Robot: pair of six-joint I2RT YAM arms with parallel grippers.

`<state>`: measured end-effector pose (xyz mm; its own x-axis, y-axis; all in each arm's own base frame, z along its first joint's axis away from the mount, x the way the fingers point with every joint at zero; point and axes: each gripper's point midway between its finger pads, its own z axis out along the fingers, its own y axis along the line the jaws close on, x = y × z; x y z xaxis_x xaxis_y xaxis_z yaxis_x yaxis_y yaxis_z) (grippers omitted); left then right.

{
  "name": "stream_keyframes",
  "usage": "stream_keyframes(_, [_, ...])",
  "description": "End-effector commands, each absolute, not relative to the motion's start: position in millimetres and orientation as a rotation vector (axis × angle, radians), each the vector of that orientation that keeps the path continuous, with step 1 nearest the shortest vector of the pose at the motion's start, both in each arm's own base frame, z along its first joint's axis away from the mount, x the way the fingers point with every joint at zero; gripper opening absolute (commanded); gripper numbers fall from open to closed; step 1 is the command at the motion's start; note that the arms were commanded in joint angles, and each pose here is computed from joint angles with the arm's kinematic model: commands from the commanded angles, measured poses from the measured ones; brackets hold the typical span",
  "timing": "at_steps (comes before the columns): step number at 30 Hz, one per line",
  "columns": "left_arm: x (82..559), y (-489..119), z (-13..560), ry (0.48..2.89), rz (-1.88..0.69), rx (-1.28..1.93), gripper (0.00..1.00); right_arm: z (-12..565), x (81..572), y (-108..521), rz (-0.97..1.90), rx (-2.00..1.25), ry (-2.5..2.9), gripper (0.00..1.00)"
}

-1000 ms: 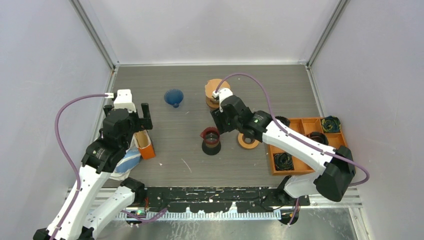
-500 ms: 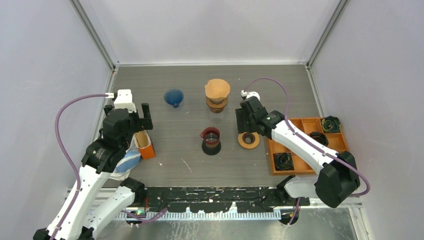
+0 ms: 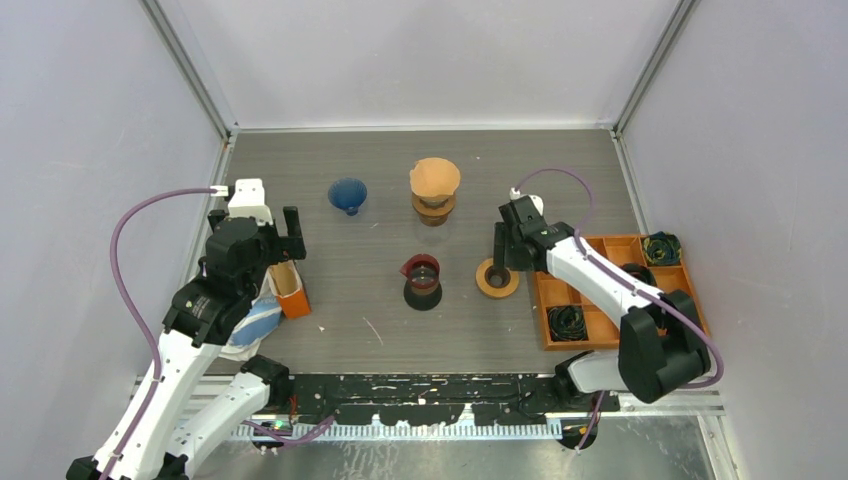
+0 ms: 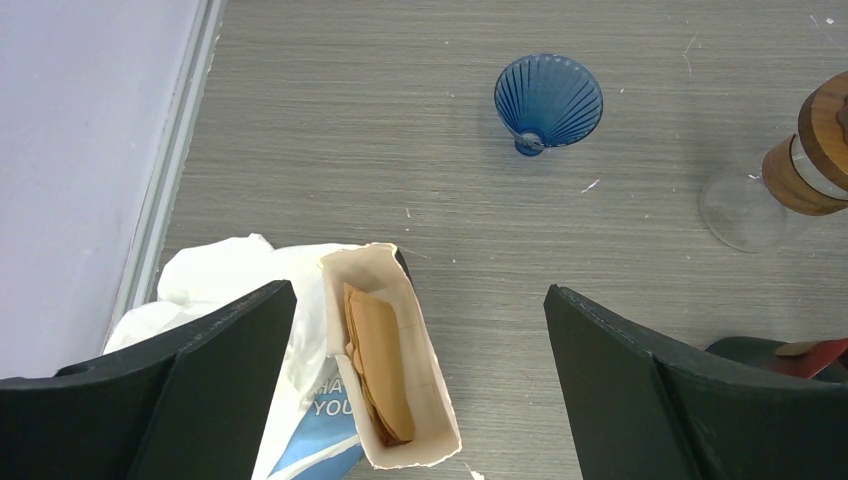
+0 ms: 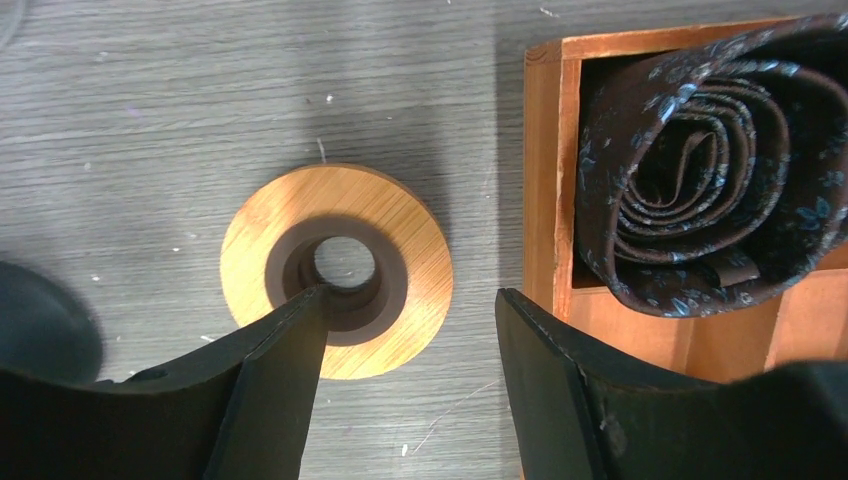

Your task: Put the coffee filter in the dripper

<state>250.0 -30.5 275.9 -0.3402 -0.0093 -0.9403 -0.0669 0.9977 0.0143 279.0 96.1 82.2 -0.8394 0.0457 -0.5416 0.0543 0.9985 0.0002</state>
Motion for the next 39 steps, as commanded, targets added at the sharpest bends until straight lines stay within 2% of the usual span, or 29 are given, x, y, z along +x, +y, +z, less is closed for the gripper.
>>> stream_keyframes(1, [255.6,-31.8,288.4,1.868,0.039,-0.074,0.99,71.6,288.8,96.9,-0.006,0.13,2.565,0.67])
stream_keyframes(21, [256.9,-33.2,286.7,1.873,0.037,-0.067,0.99,24.7,280.6,103.0,0.036,0.107,2.714,0.59])
stream_keyframes(31, [257.3,-33.2,285.5,1.878,0.041,-0.064,0.99,39.5,282.2,105.3,0.061,0.079,2.691,0.39])
stream_keyframes(39, [257.5,-33.1,285.0,1.88,0.043,-0.063,0.99,68.0,286.4,106.1,0.084,0.061,2.64,0.33])
